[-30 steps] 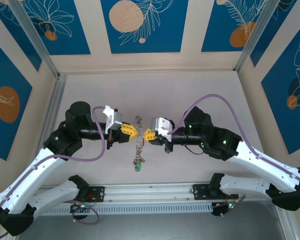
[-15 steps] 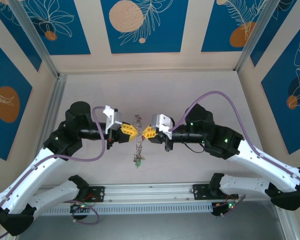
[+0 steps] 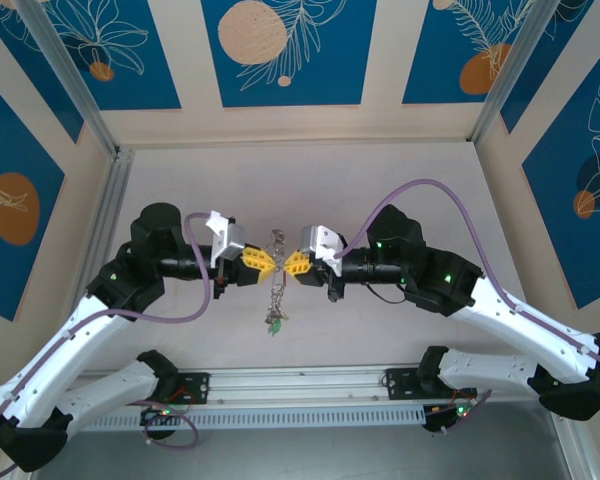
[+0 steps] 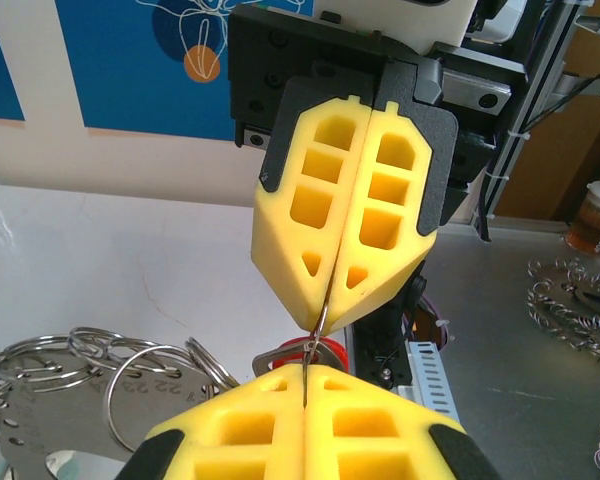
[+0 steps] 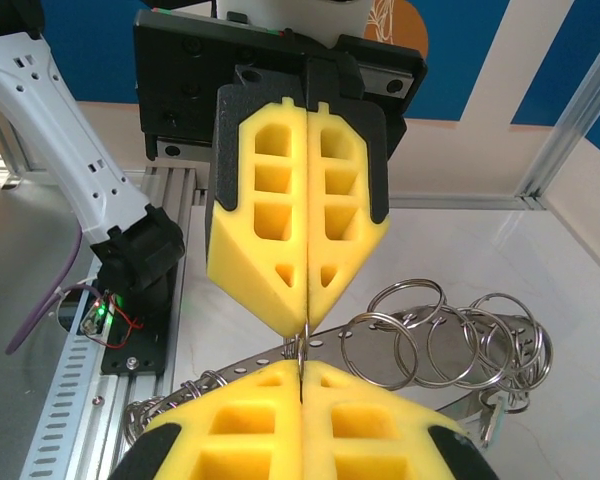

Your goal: Put the keys on the keyring

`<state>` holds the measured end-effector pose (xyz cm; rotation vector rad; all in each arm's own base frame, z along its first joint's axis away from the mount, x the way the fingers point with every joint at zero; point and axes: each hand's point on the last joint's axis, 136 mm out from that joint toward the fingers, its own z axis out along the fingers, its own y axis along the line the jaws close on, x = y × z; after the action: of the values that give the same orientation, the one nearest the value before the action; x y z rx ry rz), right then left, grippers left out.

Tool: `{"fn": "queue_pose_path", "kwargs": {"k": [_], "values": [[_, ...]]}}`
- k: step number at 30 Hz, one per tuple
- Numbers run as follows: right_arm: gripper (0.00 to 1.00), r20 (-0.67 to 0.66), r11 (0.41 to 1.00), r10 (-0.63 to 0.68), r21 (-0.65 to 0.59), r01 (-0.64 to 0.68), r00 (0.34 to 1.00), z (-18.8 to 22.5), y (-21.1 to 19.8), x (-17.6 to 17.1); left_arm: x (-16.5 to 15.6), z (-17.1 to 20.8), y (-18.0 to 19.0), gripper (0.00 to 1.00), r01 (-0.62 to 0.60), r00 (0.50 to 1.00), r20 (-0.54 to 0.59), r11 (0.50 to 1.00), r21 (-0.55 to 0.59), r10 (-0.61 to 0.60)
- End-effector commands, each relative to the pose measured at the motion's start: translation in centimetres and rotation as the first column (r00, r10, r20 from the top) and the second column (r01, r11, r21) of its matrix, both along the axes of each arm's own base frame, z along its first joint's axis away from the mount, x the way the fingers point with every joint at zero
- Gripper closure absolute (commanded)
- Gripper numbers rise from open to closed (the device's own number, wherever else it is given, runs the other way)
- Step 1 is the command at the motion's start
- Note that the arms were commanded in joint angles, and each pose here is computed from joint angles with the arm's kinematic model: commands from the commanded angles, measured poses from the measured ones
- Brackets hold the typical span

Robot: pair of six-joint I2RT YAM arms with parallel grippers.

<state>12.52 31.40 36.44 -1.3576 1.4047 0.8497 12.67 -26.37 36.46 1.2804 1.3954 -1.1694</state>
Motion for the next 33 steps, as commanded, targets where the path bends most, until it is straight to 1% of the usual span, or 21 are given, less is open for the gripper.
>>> {"fn": "queue_pose_path", "kwargs": {"k": [1,20,25,33], "values": [[1.00,-0.009,1.000,0.014,0.027,-0.014,1.000,1.2,0.3,-0.1,-1.1,2.0,0.1,1.00,0.043,0.997,0.067,0.998,-0.052,-0.039],[1.00,-0.045,1.000,0.029,0.012,-0.028,0.999,0.7,0.8,-0.1,-1.0,2.2,0.0,1.00,0.041,0.998,0.059,0.997,-0.060,-0.038],[1.00,-0.001,0.998,0.052,0.021,-0.052,0.999,0.9,0.6,-0.7,-0.7,2.1,-0.2,1.00,0.036,0.999,0.040,0.998,-0.058,-0.034],[1.00,0.049,0.998,0.063,-0.017,-0.063,0.997,-0.1,0.6,-1.3,-0.4,2.3,-0.3,1.00,0.025,0.999,0.024,0.998,-0.064,-0.023]]}}
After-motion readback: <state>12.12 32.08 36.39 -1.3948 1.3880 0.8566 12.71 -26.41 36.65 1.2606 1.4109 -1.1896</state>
